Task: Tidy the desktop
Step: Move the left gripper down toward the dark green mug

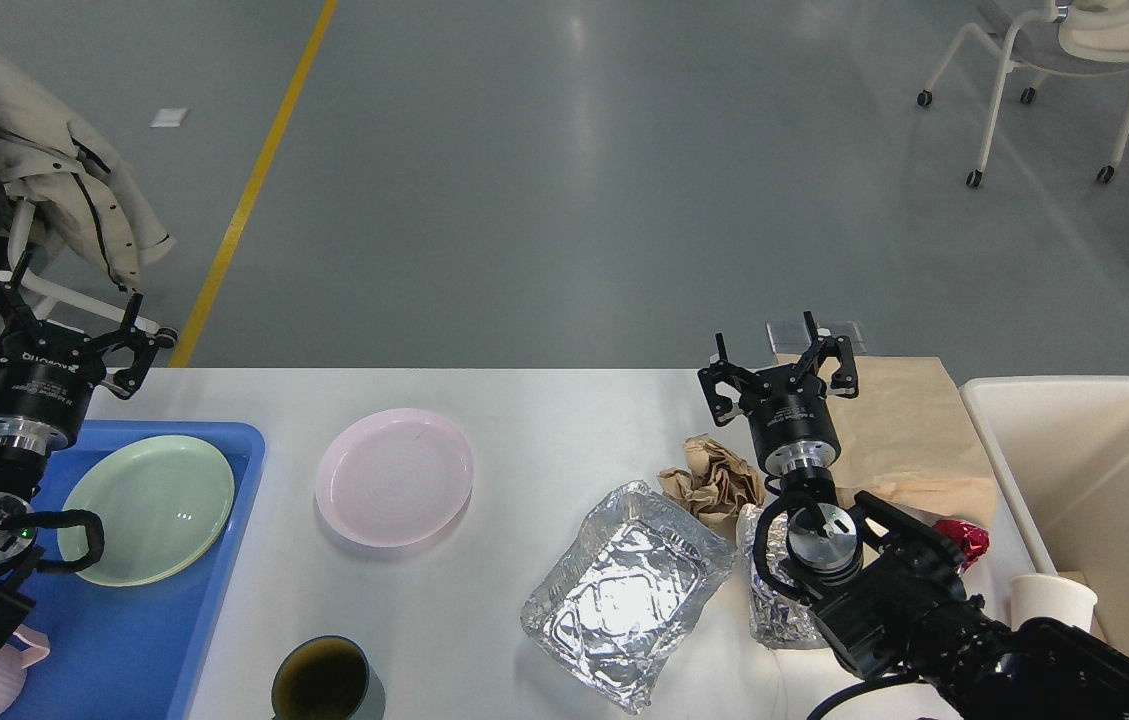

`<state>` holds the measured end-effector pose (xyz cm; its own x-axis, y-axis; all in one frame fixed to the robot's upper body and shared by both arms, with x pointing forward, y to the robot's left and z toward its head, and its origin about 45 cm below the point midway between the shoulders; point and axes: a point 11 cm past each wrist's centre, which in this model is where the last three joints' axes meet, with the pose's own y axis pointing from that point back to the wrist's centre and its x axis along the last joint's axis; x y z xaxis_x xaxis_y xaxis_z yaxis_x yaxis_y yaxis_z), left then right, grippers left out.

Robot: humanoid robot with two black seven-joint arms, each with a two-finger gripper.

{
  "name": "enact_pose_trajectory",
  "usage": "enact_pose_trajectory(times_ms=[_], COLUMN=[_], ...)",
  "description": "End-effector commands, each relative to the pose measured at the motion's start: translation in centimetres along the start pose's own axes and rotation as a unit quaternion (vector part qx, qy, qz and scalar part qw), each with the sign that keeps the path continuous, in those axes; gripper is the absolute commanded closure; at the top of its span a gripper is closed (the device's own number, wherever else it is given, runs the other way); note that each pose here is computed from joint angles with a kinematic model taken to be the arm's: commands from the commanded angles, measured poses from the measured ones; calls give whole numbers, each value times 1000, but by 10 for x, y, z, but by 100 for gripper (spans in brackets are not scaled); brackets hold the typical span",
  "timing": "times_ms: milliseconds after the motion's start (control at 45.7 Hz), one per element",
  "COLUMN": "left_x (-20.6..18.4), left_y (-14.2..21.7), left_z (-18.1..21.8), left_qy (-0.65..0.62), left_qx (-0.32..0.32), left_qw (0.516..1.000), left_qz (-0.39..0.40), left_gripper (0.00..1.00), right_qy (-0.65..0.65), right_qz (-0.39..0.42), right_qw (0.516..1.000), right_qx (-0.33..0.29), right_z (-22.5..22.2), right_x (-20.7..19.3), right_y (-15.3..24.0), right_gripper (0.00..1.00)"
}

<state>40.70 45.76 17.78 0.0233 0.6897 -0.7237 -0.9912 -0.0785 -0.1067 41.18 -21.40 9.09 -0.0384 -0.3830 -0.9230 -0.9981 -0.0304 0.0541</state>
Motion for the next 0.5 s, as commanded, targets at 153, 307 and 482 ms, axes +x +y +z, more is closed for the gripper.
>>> enact_pose_trajectory(times_ms=[153, 307, 482], left_x=[-2, -9, -3], left_y=[0, -11, -12], left_z=[-9, 19, 87], left_qy=[2, -55, -171], left_qx=[8, 22, 42], left_qw=[1000, 998, 984], left_qz=[0, -16, -14], left_gripper=[0, 0, 0], right_qy=[0, 0, 1], right_qz=[0, 0, 0], right_qw=[1000, 1000, 1000], right_qx=[0, 0, -1], right_z=[0, 0, 0], right_x=[0, 0, 0], right_y=[0, 0, 0], right_gripper=[0, 0, 0])
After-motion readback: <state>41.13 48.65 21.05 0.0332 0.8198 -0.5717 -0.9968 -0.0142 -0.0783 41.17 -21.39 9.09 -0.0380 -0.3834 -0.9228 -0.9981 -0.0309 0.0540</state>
